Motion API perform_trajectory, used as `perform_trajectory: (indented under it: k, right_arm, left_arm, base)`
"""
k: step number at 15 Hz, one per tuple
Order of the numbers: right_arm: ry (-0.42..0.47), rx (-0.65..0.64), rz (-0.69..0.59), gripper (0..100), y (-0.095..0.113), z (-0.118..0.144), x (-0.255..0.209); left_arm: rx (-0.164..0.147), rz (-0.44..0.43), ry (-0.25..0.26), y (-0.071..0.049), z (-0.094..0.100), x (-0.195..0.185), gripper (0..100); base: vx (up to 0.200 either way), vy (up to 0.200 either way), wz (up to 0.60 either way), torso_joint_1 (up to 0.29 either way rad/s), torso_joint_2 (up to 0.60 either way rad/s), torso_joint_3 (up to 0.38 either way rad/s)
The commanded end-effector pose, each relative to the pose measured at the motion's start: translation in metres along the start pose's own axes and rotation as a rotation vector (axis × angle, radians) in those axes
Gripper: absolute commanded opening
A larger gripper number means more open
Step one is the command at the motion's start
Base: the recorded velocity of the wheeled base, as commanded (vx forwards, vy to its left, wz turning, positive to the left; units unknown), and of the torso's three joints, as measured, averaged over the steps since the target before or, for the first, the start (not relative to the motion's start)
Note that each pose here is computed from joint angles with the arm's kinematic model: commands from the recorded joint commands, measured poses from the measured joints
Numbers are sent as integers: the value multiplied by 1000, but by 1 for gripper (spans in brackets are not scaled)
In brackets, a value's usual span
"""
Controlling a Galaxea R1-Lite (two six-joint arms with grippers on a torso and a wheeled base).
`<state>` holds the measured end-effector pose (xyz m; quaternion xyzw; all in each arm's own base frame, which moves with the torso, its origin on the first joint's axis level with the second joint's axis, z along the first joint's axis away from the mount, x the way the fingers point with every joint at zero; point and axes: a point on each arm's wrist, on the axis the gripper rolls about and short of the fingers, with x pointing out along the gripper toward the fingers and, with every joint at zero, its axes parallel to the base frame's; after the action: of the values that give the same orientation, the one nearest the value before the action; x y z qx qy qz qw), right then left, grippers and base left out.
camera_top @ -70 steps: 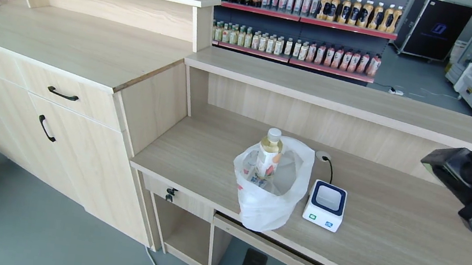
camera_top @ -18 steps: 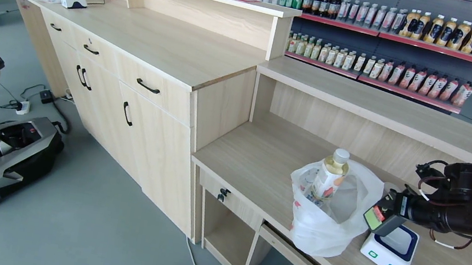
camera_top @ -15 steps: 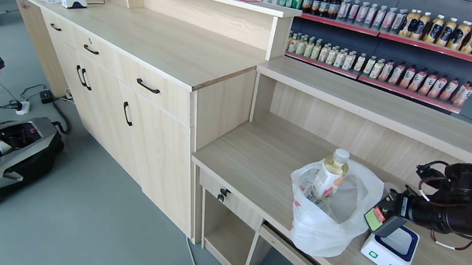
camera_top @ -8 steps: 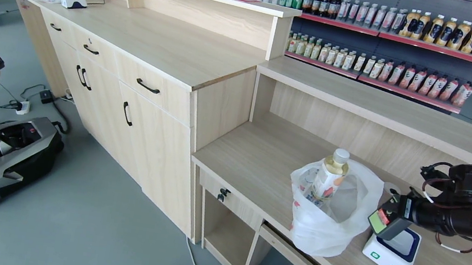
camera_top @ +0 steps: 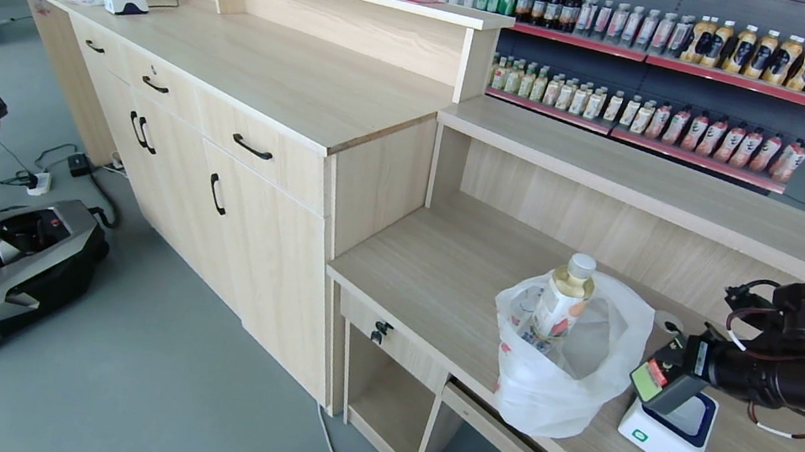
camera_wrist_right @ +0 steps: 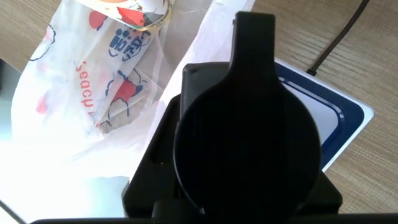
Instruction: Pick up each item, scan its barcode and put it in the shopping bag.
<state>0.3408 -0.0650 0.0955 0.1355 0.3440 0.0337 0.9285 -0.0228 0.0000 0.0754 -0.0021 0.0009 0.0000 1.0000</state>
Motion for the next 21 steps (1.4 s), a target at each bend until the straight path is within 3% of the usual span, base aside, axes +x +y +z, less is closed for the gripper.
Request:
perform_trajectory:
  k: [1, 21]
  right_arm:
    - [-8, 10, 0, 0, 0, 1, -1]
    - [-34, 28, -39, 0, -11, 5, -2]
  left_arm:
    - [0, 0, 0, 0, 0, 0, 100]
    - [0, 2, 0, 0, 0, 0, 100]
  base:
    - [0, 0, 0, 0, 0, 0]
    - [0, 0, 0, 0, 0, 0]
